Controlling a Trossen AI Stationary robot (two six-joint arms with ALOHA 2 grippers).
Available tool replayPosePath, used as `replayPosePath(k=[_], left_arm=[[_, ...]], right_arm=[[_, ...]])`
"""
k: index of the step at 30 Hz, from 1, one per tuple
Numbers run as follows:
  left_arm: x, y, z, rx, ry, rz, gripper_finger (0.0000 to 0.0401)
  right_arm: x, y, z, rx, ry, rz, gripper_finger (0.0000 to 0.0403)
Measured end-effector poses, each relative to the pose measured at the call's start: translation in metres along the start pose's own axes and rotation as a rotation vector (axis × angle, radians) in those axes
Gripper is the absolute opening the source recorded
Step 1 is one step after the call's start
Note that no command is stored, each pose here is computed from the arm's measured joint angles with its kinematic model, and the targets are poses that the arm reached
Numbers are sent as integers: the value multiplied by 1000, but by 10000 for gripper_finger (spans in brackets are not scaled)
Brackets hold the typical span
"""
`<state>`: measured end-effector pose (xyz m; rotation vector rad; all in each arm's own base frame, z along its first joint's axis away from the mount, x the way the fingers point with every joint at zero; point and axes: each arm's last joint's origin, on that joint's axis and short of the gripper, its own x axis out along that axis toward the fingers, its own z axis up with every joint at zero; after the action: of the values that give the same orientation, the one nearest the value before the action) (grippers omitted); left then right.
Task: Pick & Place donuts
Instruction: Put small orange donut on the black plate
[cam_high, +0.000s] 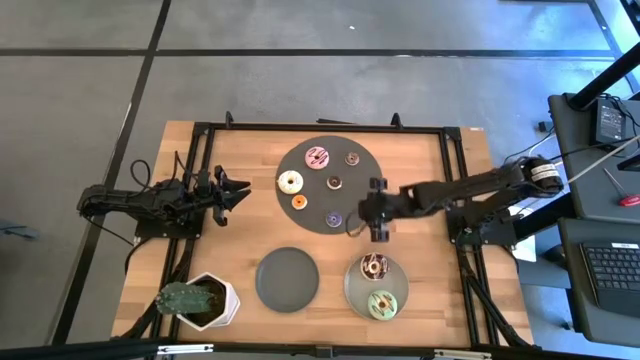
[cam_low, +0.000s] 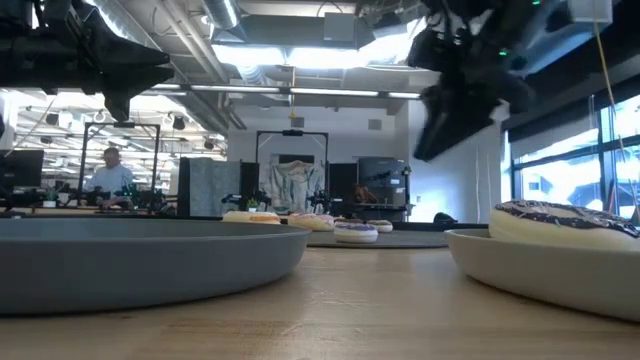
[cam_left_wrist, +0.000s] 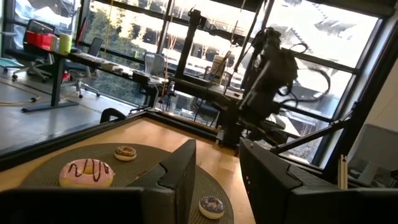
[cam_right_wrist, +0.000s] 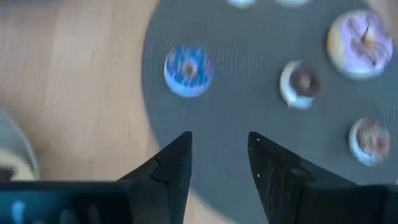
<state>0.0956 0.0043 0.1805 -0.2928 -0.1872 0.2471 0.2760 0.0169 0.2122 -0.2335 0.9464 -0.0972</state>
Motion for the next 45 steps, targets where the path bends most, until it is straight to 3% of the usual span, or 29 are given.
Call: replayPosePath(k=[11, 18, 21, 25, 28, 32, 36, 45], left_arm=[[0, 0, 0, 0, -1, 0, 120], [0, 0, 0, 0, -4, 11, 120], [0, 0, 0, 0, -2, 12, 120], [0, -4, -3, -4, 62, -151, 120], [1, -8, -6, 22, 115, -269, 120], [6, -8, -2, 41, 53, -207, 120], [12, -13, -3, 93, 66, -297, 120], [49, -30, 3, 257, 154, -310, 120]], right_arm=[[3, -33, 20, 117, -232, 5, 158], [2, -34, 23, 38, -266, -12, 158], [2, -34, 23, 118, -266, 3, 158], [-3, -30, 16, 163, -228, 121, 158], [-7, -23, 5, 138, -251, 142, 158], [-13, -20, -16, 154, -340, 122, 158], [-23, -19, -36, 169, -395, 115, 158], [-32, -24, -40, 190, -515, -35, 158]])
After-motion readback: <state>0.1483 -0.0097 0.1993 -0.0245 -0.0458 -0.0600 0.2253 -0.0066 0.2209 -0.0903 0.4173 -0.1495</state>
